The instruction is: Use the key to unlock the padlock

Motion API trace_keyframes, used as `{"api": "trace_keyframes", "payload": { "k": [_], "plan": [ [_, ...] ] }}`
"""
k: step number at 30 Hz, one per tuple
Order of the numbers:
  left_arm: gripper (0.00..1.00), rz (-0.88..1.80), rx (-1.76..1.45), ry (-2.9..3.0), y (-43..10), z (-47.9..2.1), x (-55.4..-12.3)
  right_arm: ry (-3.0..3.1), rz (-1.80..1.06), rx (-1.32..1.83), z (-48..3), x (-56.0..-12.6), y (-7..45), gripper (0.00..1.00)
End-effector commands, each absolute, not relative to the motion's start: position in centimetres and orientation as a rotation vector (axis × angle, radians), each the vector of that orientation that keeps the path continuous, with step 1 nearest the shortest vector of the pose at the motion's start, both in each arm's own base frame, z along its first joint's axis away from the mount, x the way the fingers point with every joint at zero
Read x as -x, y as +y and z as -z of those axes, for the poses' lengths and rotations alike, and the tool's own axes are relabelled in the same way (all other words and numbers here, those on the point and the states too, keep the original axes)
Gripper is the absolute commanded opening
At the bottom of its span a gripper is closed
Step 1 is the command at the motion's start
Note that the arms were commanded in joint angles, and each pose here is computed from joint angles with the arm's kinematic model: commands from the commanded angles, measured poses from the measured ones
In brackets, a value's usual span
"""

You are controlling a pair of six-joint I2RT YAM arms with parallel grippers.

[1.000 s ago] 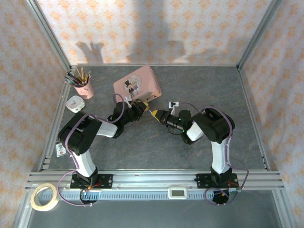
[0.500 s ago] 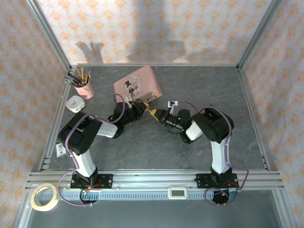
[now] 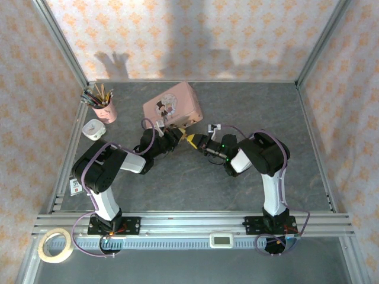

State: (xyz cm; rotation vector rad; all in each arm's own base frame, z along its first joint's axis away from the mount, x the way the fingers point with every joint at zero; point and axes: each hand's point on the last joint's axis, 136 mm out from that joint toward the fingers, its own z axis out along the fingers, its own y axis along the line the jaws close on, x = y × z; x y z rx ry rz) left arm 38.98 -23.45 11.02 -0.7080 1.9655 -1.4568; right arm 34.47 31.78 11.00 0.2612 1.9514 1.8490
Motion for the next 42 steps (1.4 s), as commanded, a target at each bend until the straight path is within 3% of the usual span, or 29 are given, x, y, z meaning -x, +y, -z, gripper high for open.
{"api": "trace_keyframes", "payload": {
  "k": [1,16,25,32,42],
  "plan": [
    [0.0,1.602,0.569,1.932,-25.6,-14.0,-37.4,1.866,-1.886,-0.252,-12.9,-35.7,31.9,0.0],
    [0.0,1.633,0.499,1.911,-27.1,-15.6,-37.2,1.862,-1.882,-0.465,-12.5,-37.2,31.8,0.0],
    [0.0,1.685,0.308,1.775,-27.4,-17.6,-36.3,1.865,-2.09,-0.697,-14.3,-36.9,31.5,0.0],
    [0.0,1.748,0.125,1.568,-26.9,-20.0,-35.4,1.727,-2.455,-0.88,-18.6,-35.5,31.1,0.0],
    [0.0,1.713,0.109,1.513,-26.6,-18.6,-35.9,1.538,-2.71,-1.113,-21.6,-35.5,30.3,0.0]
  ]
}}
